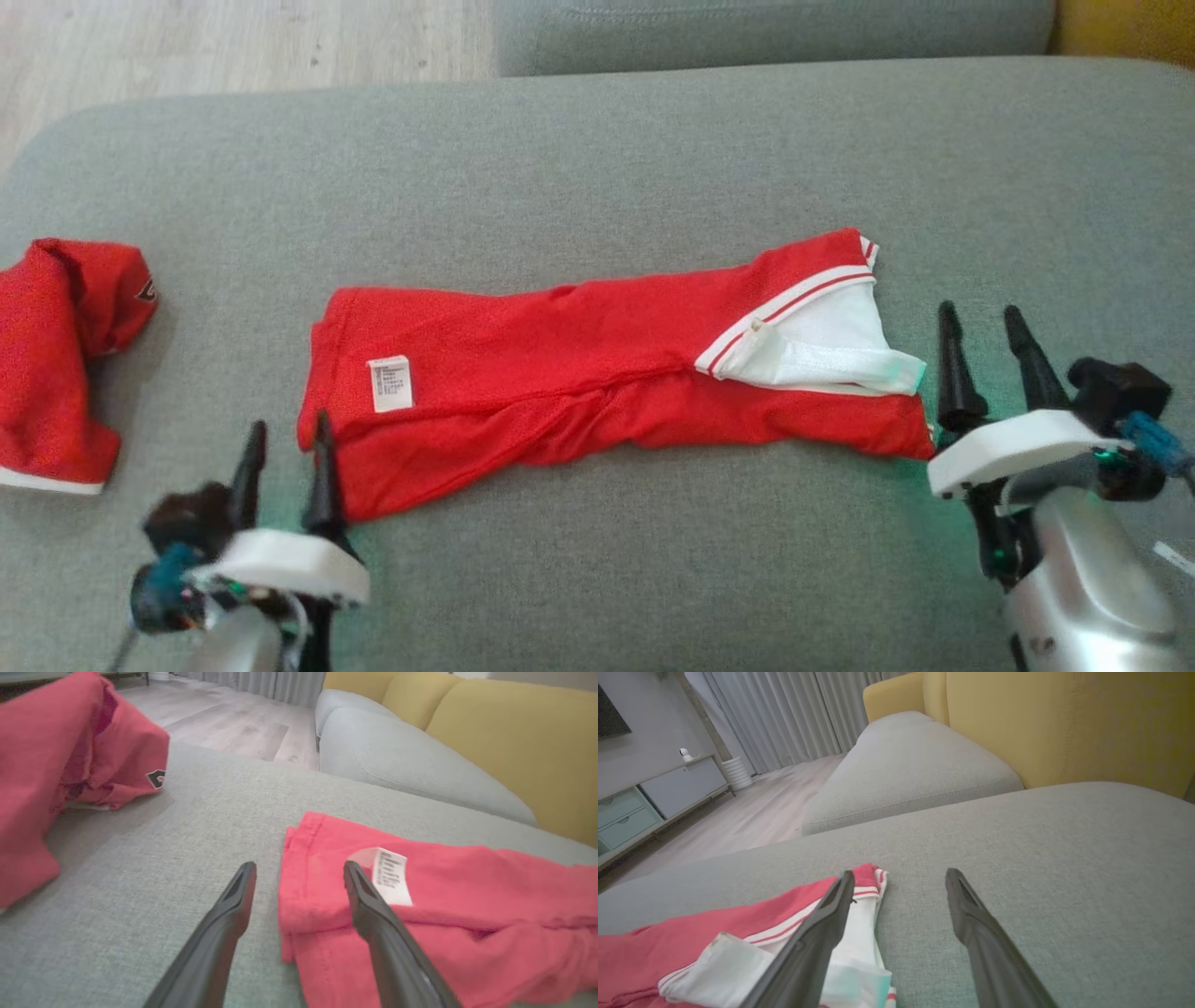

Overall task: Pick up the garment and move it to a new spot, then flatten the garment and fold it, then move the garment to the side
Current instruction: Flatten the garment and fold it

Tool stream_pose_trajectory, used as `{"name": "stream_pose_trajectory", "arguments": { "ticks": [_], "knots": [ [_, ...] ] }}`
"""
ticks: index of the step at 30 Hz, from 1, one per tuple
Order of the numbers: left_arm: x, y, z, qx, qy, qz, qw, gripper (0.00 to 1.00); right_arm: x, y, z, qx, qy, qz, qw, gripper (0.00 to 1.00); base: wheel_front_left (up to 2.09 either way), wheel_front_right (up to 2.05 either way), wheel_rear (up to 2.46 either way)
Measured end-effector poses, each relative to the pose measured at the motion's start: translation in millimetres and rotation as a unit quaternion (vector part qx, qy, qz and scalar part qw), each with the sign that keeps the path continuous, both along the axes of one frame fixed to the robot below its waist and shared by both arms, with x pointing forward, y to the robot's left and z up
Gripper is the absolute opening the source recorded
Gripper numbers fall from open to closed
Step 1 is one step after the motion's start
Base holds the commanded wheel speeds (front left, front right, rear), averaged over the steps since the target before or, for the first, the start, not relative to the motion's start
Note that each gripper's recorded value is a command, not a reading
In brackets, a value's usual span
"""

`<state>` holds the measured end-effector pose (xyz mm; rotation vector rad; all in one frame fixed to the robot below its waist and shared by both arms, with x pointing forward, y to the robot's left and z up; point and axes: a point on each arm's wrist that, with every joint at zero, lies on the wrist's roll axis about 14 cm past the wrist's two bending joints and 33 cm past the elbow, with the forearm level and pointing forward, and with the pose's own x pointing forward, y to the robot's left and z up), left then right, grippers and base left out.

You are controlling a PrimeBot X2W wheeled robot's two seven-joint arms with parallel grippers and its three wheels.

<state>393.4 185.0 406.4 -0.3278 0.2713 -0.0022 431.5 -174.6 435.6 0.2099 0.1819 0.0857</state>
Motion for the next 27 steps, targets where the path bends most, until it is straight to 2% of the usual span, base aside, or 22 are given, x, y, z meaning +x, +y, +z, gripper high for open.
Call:
{"name": "stream_pose_trajectory", "arguments": {
  "ticks": [4,8,12,21,27],
  "knots": [
    [-16.2,-11.7,5.7,0.067,-0.017,-0.026,0.997,1.0,-6.3,8.3,9.5,-0.004,-0.018,-0.002,1.0,1.0,0.0,0.0,0.0],
    [-34.4,-18.6,10.1,0.095,-0.029,-0.035,0.994,1.0,-33.1,4.0,-6.7,-0.003,0.005,-0.016,1.0,1.0,0.0,0.0,0.0],
    [-53.1,-28.5,6.1,0.097,-0.026,-0.048,0.994,1.0,-53.9,1.8,-18.8,0.0,0.024,-0.022,0.999,1.0,0.0,0.0,0.0],
    [-55.6,-33.8,1.0,0.096,-0.02,-0.061,0.993,1.0,-54.9,16.7,-29.2,0.006,0.041,-0.003,0.999,1.0,0.0,0.0,0.0],
    [-47.6,-37.5,-9.1,0.082,-0.004,-0.069,0.994,1.0,-16.6,31.3,-25.7,-0.01,0.039,0.023,0.999,1.0,0.0,0.0,0.0]
  ]
}}
